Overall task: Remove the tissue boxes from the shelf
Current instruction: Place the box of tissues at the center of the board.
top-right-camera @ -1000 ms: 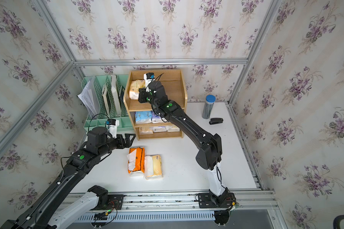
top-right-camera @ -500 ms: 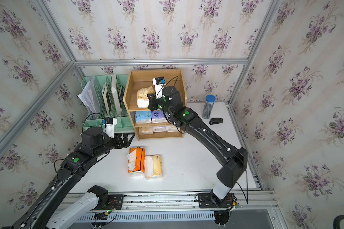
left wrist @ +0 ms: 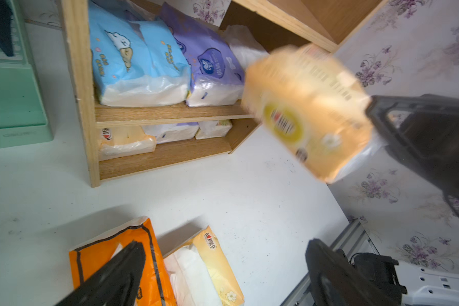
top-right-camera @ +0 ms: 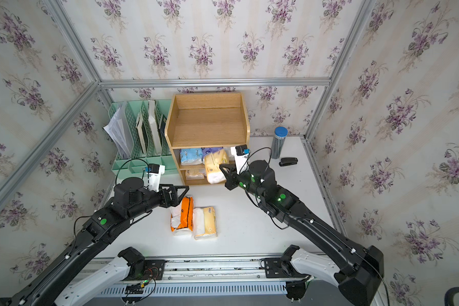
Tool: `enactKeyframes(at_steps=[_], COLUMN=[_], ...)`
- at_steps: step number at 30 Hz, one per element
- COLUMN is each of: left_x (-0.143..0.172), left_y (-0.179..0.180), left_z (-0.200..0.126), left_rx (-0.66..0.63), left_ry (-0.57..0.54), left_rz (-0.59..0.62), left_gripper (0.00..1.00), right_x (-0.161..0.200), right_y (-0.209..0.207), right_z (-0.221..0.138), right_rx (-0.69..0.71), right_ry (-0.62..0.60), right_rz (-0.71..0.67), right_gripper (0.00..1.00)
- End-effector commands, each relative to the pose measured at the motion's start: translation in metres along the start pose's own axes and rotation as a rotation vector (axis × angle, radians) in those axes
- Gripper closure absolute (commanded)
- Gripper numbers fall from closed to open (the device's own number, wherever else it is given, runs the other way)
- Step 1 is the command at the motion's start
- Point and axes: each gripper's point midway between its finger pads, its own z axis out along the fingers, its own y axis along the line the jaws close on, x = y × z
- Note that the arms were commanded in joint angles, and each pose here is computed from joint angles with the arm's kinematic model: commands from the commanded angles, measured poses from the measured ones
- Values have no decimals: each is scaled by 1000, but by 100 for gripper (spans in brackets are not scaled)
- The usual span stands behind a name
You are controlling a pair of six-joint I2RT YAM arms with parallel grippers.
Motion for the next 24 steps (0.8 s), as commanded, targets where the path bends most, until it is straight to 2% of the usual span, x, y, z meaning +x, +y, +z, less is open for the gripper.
enactKeyframes(at_steps=[1,10,18,24], left_x=[-7,25,49,60], left_y=[-5,10,49,73], left_z=[-2,-4,-16,-27], left_rx=[-11,-84,-227,-329], left_ry=[-55,-39,-26,-13], left_rz=[4,17,26,73], left_gripper=[1,1,1,1], right_x=[13,108,190,228], right_y=[3,-33,-67,-77], right_z=[-16,-42,-44,-45], right_rx=[-43,-18,36,52], right_ry=[-37,8,71,135], right_rz=[36,118,239,353], right_gripper=[100,100,100,75])
